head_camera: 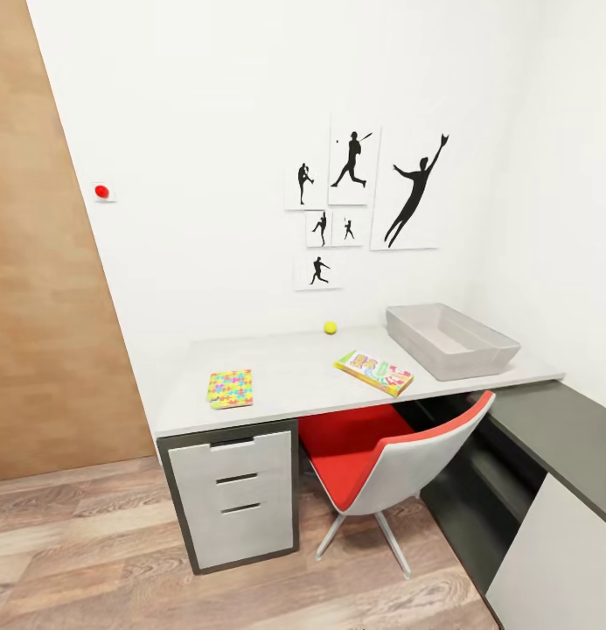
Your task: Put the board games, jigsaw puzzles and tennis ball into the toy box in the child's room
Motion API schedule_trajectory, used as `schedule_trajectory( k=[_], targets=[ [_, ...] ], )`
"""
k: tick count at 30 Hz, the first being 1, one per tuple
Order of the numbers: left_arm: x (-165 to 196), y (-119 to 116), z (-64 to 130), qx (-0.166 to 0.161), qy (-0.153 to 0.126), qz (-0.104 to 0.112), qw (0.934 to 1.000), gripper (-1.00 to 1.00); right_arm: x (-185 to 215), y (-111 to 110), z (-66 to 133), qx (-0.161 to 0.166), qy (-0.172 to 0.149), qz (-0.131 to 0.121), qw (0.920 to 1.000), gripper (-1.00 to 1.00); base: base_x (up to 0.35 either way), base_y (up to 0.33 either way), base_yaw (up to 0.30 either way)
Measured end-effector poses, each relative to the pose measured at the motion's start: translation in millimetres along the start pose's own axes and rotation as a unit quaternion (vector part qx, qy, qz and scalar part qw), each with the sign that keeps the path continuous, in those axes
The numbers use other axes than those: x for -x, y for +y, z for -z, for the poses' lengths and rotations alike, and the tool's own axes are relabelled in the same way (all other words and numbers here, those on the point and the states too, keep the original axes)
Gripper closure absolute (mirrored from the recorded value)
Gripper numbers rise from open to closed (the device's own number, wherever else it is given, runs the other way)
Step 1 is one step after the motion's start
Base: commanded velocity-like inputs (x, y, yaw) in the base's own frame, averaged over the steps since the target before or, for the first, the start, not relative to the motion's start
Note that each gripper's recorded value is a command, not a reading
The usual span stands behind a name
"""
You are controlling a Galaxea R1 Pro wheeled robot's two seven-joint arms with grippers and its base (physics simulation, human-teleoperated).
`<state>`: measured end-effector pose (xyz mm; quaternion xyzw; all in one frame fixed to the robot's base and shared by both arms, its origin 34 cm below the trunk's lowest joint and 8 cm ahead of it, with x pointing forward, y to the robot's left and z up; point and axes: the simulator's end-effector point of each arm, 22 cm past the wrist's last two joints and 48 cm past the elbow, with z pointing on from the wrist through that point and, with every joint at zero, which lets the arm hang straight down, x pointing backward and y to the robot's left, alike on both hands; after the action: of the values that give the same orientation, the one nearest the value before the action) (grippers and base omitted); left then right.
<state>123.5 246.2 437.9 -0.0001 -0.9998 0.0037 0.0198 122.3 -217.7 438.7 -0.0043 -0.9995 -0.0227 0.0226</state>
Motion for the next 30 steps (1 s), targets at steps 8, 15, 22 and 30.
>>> schedule_trajectory(
  k=[8,15,22,30],
  targets=[
    [-2.2,-0.2,0.0,0.0,0.003,0.0,1.0,-1.0,-2.3,0.1,0.0,0.0,0.003,-0.003,1.0,-1.0,0.0,0.0,-0.214],
    [-4.3,-1.0,0.0,-0.001,0.006,0.002,1.0,-1.0,-4.4,0.7,0.0,0.0,0.006,-0.002,1.0,-1.0,0.0,0.0,-0.241],
    [-6.2,-3.8,0.1,-0.002,0.008,0.0,1.0,-1.0,-6.4,1.0,0.0,0.0,0.008,-0.005,1.0,-1.0,0.0,0.0,-0.251],
    [-7.5,-4.3,8.5,-0.003,0.01,0.0,0.9999,-1.0,-8.5,-1.6,8.5,-0.002,0.011,-0.006,0.9999,-1.0,0.0,0.0,-0.244]
  ],
)
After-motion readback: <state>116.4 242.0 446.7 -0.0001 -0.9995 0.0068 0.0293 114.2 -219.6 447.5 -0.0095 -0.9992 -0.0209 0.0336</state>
